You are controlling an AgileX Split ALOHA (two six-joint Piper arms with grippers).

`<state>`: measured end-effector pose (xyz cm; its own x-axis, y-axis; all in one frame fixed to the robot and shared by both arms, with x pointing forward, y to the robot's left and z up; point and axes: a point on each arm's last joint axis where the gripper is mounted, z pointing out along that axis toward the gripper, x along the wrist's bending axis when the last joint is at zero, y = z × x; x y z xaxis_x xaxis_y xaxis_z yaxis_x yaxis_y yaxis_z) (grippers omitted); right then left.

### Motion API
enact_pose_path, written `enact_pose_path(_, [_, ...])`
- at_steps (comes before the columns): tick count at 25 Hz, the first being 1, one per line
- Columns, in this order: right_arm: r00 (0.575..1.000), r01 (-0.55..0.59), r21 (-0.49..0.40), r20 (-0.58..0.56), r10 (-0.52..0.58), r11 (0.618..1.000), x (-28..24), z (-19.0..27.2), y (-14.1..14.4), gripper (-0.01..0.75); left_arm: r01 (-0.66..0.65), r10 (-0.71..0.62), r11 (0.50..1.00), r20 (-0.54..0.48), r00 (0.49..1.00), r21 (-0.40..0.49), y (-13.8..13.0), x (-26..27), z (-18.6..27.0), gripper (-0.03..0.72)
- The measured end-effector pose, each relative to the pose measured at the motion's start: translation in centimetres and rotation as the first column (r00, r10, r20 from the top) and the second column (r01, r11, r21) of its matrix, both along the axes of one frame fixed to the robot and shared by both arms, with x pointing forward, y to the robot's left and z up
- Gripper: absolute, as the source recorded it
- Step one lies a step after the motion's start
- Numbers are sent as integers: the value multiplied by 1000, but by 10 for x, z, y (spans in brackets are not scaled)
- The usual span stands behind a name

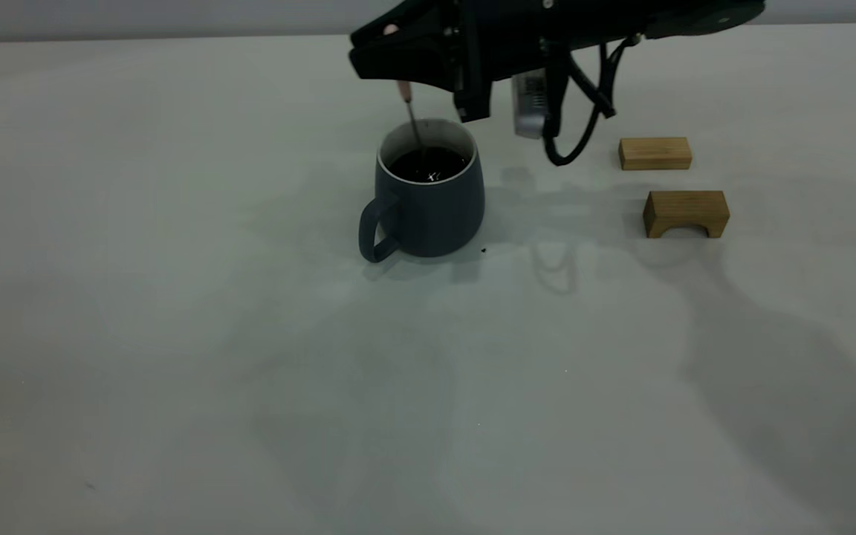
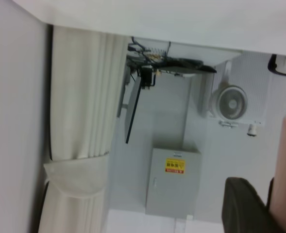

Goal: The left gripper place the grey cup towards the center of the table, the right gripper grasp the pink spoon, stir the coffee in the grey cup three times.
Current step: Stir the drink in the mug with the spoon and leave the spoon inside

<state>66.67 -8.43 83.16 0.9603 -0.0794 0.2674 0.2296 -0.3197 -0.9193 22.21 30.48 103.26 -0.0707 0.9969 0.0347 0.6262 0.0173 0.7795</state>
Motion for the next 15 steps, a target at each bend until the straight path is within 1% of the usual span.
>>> enact_pose_path(3, [1000,-6,-26,8,6,1000,1,-2,-6,119,0,0,1000,0,1000,0,0,0,0,530])
enact_pose_path(7, [998,-55,-79,23,57,995,-2,-3,-7,119,0,0,1000,0,1000,0,0,0,0,530])
enact_pose_path(10, [996,-93,-99,-10,92,991,-6,-5,-7,119,0,0,1000,0,1000,0,0,0,0,530])
enact_pose_path(13, [990,-138,-61,-49,135,989,-13,-3,0,119,0,0,1000,0,1000,0,0,0,0,530])
enact_pose_path(15, [987,-151,-34,-55,149,988,-16,0,5,119,0,0,1000,0,1000,0,0,0,0,530])
